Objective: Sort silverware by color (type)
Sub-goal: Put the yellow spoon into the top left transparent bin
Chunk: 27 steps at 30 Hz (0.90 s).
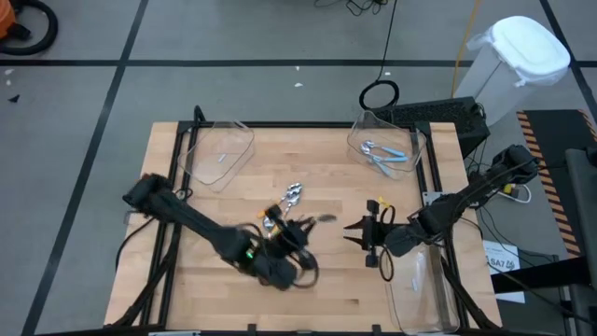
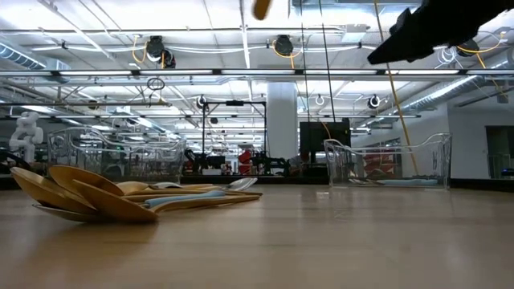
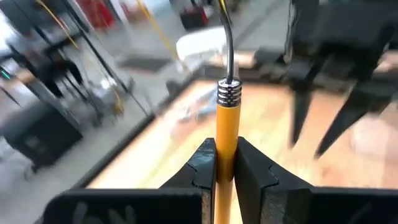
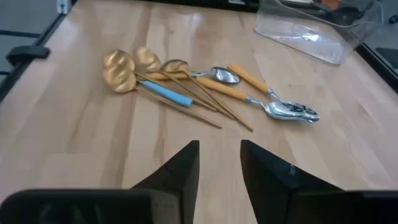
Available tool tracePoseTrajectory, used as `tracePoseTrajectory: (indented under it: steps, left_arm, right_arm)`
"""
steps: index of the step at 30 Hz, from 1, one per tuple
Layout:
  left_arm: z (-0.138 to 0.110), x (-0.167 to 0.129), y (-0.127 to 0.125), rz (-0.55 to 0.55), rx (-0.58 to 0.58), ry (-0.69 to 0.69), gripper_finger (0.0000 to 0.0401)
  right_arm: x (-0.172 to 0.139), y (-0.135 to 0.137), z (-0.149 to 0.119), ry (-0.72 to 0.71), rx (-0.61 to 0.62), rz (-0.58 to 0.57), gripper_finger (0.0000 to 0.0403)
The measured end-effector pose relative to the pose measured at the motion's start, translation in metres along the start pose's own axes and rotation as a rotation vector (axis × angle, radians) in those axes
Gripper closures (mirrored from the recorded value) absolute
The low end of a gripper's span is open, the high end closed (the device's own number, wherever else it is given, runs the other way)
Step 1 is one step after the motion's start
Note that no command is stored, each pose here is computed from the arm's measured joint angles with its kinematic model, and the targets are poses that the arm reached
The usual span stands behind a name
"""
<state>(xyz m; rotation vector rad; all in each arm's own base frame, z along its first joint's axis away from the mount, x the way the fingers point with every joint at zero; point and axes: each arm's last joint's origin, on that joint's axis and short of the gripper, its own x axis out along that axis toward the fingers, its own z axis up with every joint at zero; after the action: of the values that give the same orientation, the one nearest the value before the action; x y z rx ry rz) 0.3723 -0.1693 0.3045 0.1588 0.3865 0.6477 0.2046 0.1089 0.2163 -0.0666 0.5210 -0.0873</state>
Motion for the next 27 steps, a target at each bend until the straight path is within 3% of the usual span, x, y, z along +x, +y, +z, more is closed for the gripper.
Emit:
tracePoseTrajectory:
  steps: [9, 18, 27]
  left_arm:
    - [0.011, -0.01, 0.098, -0.005, 0.086, 0.306, 0.0371]
    - [0.011, 0.007, 0.19, -0.022, 0.124, 0.647, 0.0367]
    - [-0.002, 0.033, 0.269, 0.073, 0.033, 0.918, 0.0361]
  right_arm:
    - [-0.018, 0.001, 0.002, -0.019, -0.046, 0.043, 0.0289]
    - [-0.019, 0.001, 0.002, -0.022, -0.132, 0.042, 0.0289]
    - [-0.018, 0.001, 0.002, -0.024, -0.235, 0.039, 0.0289]
